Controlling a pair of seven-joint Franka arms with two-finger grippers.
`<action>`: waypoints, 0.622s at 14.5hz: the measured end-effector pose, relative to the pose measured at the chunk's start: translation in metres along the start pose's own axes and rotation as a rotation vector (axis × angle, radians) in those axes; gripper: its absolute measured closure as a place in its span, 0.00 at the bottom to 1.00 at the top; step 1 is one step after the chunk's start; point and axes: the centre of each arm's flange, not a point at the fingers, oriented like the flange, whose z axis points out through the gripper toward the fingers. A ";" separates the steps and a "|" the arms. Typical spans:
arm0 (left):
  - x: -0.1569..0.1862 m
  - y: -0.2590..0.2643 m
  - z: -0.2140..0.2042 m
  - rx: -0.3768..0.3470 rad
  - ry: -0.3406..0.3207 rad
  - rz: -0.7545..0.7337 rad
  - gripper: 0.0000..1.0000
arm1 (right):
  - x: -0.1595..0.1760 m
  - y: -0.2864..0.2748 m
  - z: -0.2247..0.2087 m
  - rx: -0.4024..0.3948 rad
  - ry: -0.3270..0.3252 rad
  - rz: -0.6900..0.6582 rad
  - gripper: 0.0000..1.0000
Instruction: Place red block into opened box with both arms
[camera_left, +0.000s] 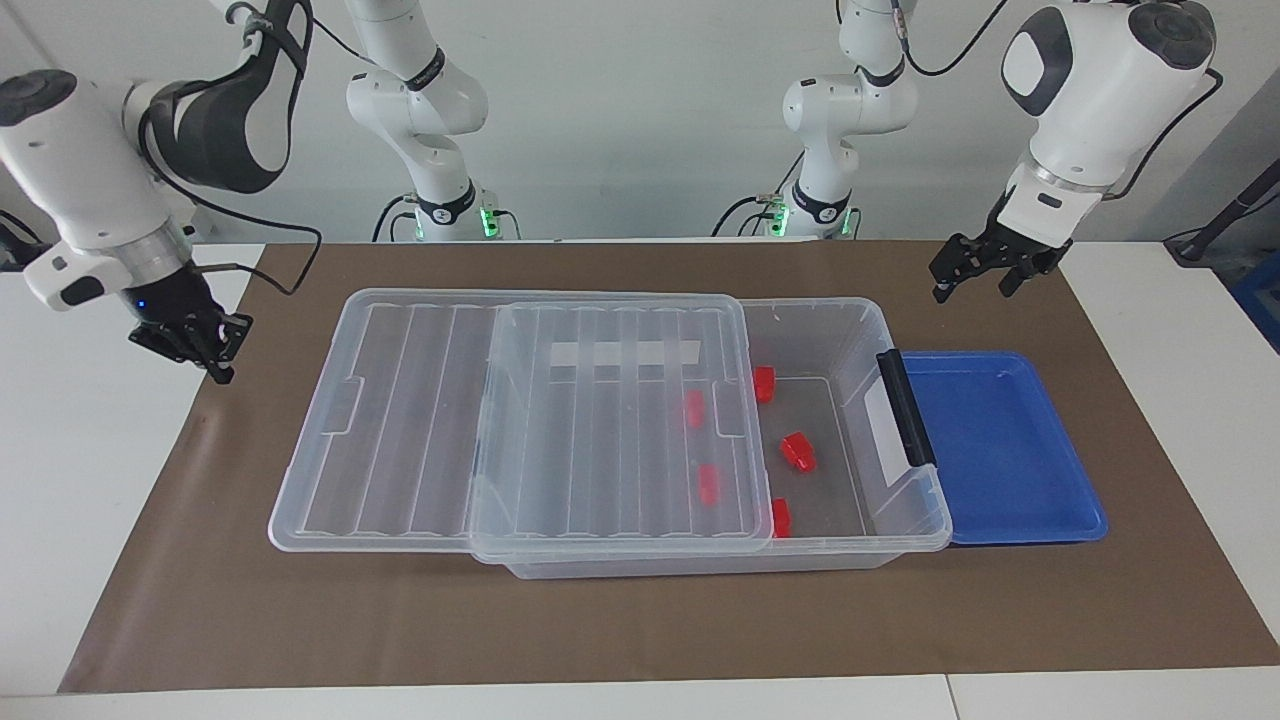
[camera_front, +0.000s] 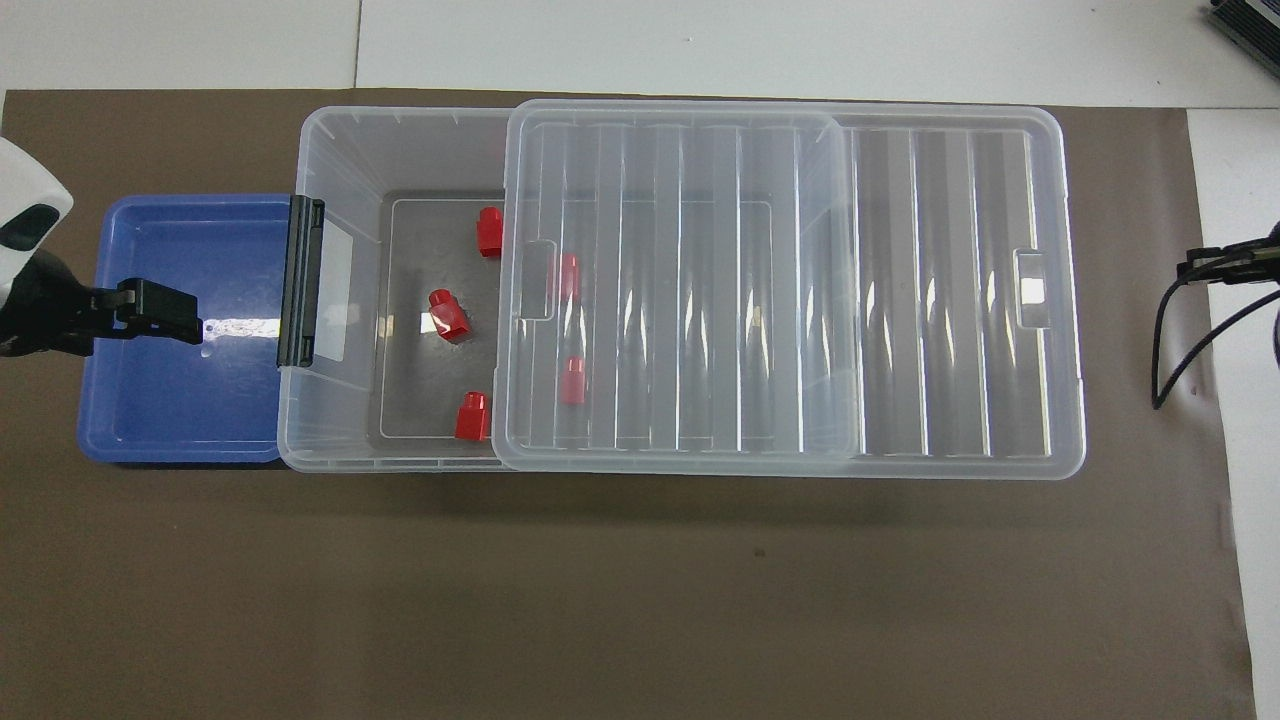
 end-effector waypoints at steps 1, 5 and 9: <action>0.000 0.000 0.000 0.000 0.000 0.000 0.00 | 0.005 -0.004 0.012 0.011 -0.005 -0.001 0.99; 0.000 0.000 0.000 0.000 0.000 0.001 0.00 | 0.020 -0.025 0.035 0.059 0.008 -0.010 0.99; -0.001 0.000 -0.002 0.001 0.001 0.002 0.00 | 0.030 -0.045 0.040 0.078 0.039 -0.030 0.99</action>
